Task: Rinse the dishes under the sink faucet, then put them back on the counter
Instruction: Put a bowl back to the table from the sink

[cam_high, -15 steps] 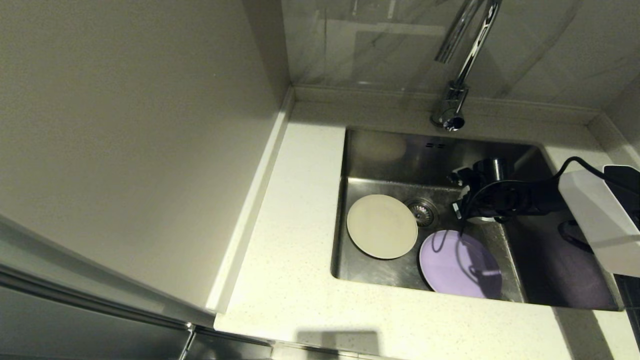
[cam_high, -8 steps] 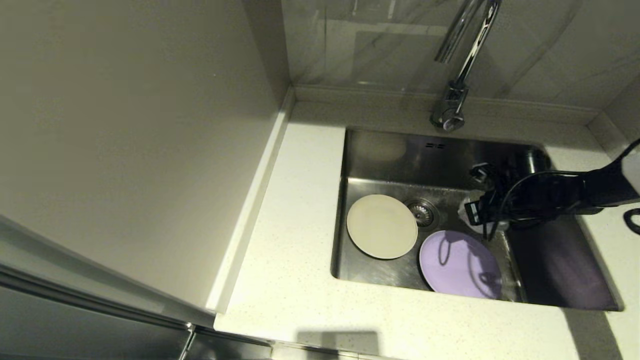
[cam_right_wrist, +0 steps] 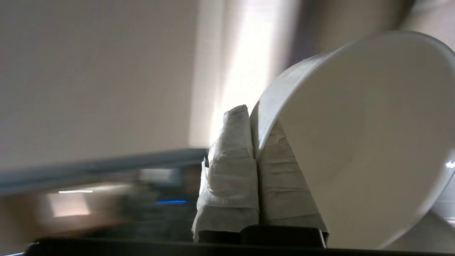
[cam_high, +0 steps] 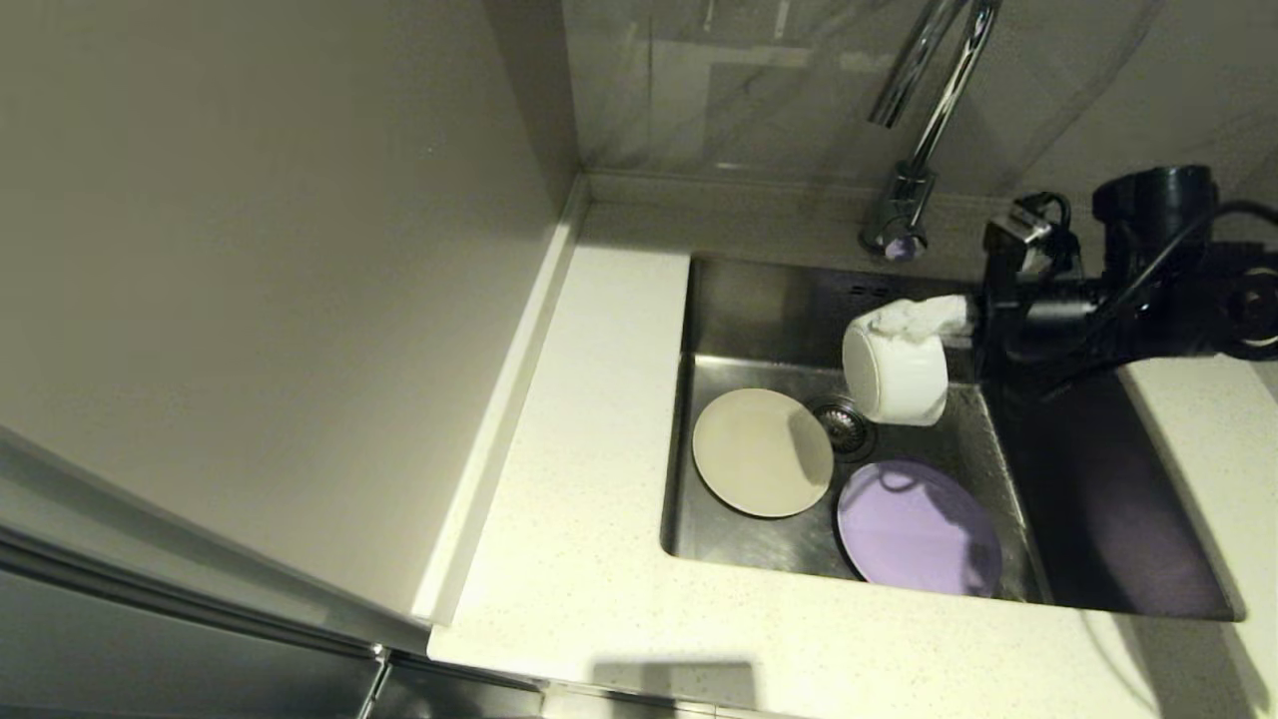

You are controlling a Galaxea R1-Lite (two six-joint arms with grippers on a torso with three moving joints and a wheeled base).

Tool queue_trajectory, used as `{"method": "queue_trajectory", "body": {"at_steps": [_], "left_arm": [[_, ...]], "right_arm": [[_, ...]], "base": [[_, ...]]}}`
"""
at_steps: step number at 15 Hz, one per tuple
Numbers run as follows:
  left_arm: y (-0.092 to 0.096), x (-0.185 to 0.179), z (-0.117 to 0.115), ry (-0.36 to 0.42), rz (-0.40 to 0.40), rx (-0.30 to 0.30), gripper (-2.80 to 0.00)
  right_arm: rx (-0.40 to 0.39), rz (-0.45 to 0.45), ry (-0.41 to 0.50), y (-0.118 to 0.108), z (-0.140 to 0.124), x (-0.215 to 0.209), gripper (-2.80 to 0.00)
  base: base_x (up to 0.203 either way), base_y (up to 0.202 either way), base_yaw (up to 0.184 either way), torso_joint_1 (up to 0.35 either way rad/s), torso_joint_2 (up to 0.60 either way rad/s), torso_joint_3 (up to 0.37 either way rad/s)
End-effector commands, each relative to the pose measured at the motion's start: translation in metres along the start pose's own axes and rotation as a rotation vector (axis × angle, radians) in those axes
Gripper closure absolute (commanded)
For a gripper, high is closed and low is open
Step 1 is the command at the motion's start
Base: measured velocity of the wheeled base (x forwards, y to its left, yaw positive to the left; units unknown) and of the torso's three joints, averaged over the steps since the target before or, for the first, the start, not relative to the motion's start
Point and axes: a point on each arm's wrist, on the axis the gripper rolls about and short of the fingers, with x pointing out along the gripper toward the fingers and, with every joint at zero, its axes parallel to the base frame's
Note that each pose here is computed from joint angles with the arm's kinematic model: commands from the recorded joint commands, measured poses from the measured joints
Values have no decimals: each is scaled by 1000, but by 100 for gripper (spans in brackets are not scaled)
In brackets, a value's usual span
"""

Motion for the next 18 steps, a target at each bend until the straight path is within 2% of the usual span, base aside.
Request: {"method": "queue_trajectory", "body": {"at_steps": [1, 3, 4, 6, 9, 10, 13, 14, 15, 17, 18], "left_arm": [[0, 0, 0, -3, 0, -1, 0], [0, 0, 0, -3, 0, -1, 0], [0, 0, 0, -3, 0, -1, 0], [0, 0, 0, -3, 0, -1, 0], [0, 0, 0, -3, 0, -1, 0], [0, 0, 0, -3, 0, -1, 0], [0, 0, 0, -3, 0, -1, 0], [0, 0, 0, -3, 0, -1, 0], [0, 0, 0, -3, 0, -1, 0], [0, 0, 0, -3, 0, -1, 0], [0, 0, 0, -3, -1, -1, 0]], "right_arm": [[315, 89, 19, 35, 13, -5, 0], [517, 135, 38, 51, 23, -6, 0], [588, 162, 51, 58, 27, -7, 0], [644, 212, 71, 66, 32, -8, 0], [743, 179, 112, 38, 15, 2, 0], [730, 187, 109, 42, 17, 1, 0], [609, 253, 69, 84, 39, -15, 0], [598, 258, 64, 88, 40, -18, 0], [605, 250, 66, 84, 37, -17, 0], [623, 200, 84, 54, 13, -12, 0], [557, 176, 87, 40, -3, -12, 0]], "base": [[0, 0, 0, 0, 0, 0], [0, 0, 0, 0, 0, 0], [0, 0, 0, 0, 0, 0], [0, 0, 0, 0, 0, 0], [0, 0, 0, 0, 0, 0], [0, 0, 0, 0, 0, 0], [0, 0, 0, 0, 0, 0], [0, 0, 0, 0, 0, 0], [0, 0, 0, 0, 0, 0], [0, 0, 0, 0, 0, 0], [0, 0, 0, 0, 0, 0]]}}
